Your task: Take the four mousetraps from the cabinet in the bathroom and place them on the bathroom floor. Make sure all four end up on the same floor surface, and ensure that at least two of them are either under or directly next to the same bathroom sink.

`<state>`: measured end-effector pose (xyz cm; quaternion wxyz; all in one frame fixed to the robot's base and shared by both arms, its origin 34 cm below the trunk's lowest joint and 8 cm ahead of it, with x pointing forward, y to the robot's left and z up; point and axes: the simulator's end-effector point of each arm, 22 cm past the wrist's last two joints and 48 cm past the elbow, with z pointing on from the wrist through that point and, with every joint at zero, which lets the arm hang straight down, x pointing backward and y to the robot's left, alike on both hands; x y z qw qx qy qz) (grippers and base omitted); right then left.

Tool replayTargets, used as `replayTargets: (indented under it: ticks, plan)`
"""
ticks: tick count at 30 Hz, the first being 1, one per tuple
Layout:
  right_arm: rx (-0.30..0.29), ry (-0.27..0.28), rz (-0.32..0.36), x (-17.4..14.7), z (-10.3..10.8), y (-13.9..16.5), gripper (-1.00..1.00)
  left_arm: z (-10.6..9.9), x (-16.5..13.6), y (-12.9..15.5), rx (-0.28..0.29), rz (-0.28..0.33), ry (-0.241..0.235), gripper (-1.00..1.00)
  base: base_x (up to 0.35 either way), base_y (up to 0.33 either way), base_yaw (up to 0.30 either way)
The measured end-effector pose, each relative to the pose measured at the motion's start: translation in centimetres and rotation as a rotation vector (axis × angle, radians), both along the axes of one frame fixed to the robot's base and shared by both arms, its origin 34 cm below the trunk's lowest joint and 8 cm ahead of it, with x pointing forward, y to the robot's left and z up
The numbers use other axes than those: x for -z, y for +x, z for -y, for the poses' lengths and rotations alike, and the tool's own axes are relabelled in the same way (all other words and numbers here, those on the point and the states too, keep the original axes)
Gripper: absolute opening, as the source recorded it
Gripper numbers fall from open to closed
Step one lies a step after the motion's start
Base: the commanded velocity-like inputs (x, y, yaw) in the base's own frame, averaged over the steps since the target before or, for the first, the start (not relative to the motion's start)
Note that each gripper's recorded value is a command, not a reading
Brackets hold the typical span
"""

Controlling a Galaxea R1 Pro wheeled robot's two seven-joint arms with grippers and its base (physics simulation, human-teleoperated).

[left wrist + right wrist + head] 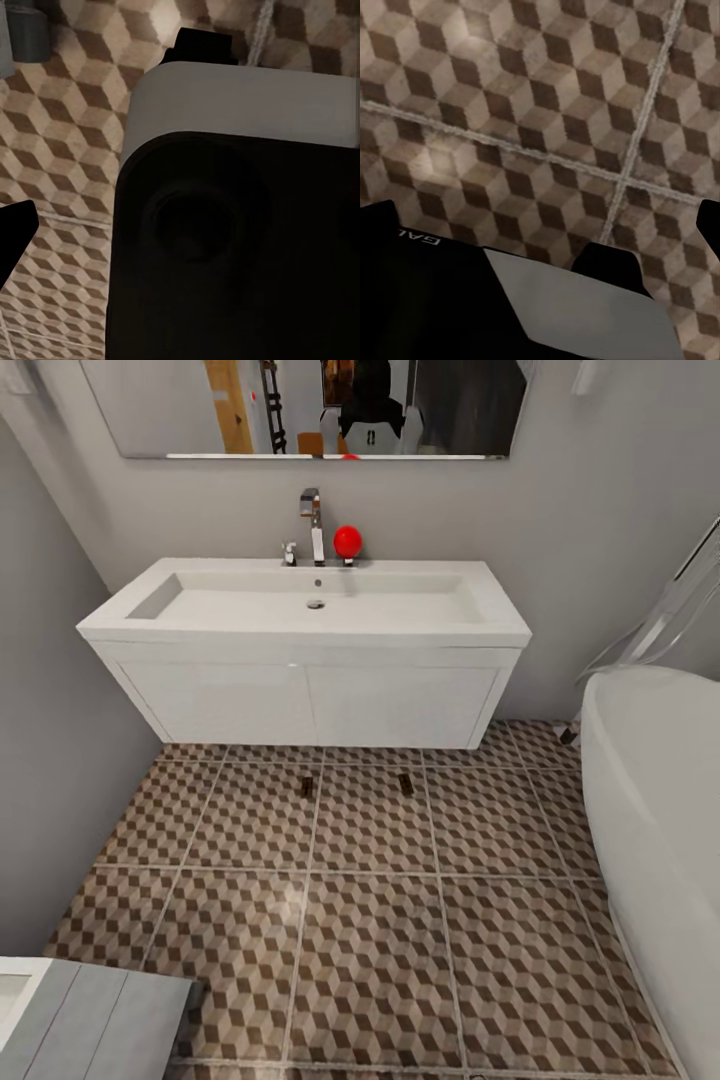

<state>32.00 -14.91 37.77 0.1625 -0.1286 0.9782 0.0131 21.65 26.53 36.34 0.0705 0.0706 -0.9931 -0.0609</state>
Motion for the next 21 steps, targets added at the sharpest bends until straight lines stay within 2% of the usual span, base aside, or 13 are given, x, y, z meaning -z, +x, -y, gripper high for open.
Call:
replayTargets:
  ticks: [21]
  plan:
    - [-0.004, 0.001, 0.018, -0.28, -0.01, 0.71, 1.0, 0.36, -0.11, 0.54, -0.002, 0.013, -0.006, 1.0, 0.0, 0.0, 0.007]
